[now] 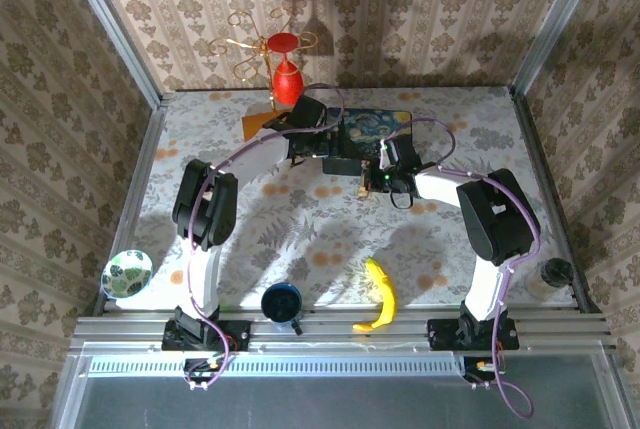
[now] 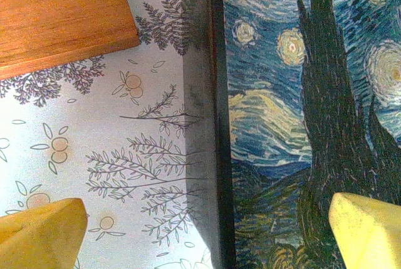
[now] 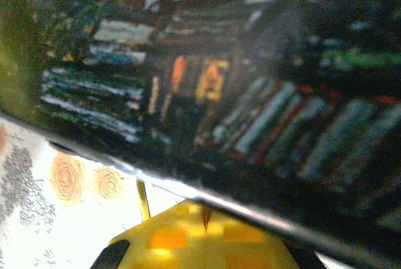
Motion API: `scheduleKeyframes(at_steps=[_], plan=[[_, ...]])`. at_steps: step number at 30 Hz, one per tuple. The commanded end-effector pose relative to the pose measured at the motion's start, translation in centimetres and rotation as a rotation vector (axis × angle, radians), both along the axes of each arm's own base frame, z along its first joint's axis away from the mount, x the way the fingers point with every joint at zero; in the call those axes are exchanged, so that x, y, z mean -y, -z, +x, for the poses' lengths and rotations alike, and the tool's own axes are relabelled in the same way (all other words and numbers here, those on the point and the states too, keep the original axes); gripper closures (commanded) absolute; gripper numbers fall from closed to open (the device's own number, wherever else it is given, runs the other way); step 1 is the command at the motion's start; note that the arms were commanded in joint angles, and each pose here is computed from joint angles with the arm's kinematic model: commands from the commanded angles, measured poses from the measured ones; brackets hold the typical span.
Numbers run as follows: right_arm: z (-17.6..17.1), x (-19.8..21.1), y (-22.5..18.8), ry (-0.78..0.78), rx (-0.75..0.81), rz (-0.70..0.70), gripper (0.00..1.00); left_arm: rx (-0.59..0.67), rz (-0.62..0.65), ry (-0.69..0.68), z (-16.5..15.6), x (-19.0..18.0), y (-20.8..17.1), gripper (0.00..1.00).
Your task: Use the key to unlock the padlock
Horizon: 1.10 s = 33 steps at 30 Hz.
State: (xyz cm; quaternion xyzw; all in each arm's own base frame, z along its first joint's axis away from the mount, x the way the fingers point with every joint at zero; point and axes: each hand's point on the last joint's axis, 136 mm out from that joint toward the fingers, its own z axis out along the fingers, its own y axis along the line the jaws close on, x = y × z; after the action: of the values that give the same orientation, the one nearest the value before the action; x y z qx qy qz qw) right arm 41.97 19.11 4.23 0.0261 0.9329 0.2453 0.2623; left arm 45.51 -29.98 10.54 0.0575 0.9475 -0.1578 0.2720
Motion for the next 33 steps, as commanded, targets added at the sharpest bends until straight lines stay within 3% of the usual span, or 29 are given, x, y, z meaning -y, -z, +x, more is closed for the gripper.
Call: scheduleKeyframes(at_steps=[1, 6, 24, 33], plan=[[0.5, -0.6, -1.9, 0.075, 0.0, 0.157, 1.0, -0.002, 0.004, 0.007, 0.2, 0.1, 0.0, 0.0], [0.3, -1.4, -3.3, 0.092, -0.009, 0.261, 1.0, 0.005, 0.005, 0.009, 0.3, 0.2, -0.2, 0.0], [-0.4, 1.4, -4.4, 0.348, -0.075, 0.313, 1.0, 0.055, 0.04, 0.05, -0.2, 1.7, 0.0, 0.0], [-1.6, 3.2, -2.9, 0.466, -0.108, 0.292, 1.0, 0.081, 0.182, 0.083, -0.8, 1.9, 1.3, 0.0]])
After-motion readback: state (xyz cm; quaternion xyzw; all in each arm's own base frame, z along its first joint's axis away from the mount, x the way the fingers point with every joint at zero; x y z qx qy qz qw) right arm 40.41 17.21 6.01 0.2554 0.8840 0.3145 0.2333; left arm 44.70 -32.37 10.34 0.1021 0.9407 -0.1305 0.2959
